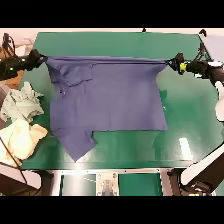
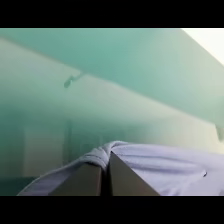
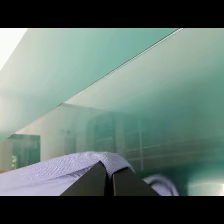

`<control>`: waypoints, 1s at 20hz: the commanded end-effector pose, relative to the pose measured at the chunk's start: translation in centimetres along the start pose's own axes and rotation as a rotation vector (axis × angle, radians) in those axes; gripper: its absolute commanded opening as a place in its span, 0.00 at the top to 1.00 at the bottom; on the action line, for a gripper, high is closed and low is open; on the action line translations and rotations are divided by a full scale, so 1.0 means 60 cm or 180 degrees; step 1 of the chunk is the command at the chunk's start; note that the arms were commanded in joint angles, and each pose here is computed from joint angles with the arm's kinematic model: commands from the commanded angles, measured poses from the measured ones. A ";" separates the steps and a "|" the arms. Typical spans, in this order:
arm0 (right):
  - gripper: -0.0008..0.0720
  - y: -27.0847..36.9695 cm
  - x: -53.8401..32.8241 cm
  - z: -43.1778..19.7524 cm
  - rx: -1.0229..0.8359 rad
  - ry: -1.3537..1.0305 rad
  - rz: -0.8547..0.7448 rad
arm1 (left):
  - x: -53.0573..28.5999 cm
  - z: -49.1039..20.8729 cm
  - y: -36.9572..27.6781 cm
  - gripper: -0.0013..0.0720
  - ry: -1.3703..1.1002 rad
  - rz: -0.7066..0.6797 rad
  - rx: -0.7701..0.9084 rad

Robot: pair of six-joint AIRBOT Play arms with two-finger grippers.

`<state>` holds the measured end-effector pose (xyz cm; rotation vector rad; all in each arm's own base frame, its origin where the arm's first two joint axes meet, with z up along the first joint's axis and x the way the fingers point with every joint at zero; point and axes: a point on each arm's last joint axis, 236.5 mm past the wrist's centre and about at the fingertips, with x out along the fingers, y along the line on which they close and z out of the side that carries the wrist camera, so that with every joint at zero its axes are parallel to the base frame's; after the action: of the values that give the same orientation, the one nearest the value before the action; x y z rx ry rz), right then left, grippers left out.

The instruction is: Fold the shirts.

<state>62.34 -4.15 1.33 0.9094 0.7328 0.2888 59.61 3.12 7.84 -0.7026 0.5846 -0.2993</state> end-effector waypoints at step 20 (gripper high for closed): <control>0.98 -0.033 0.004 -0.184 -0.1154 0.0346 -0.1159 | -0.026 -0.227 0.108 0.95 0.1542 0.0640 0.0347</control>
<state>56.33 2.11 -3.26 0.4149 0.8643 0.1642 52.17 1.98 -3.16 -0.4680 1.0413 -0.2924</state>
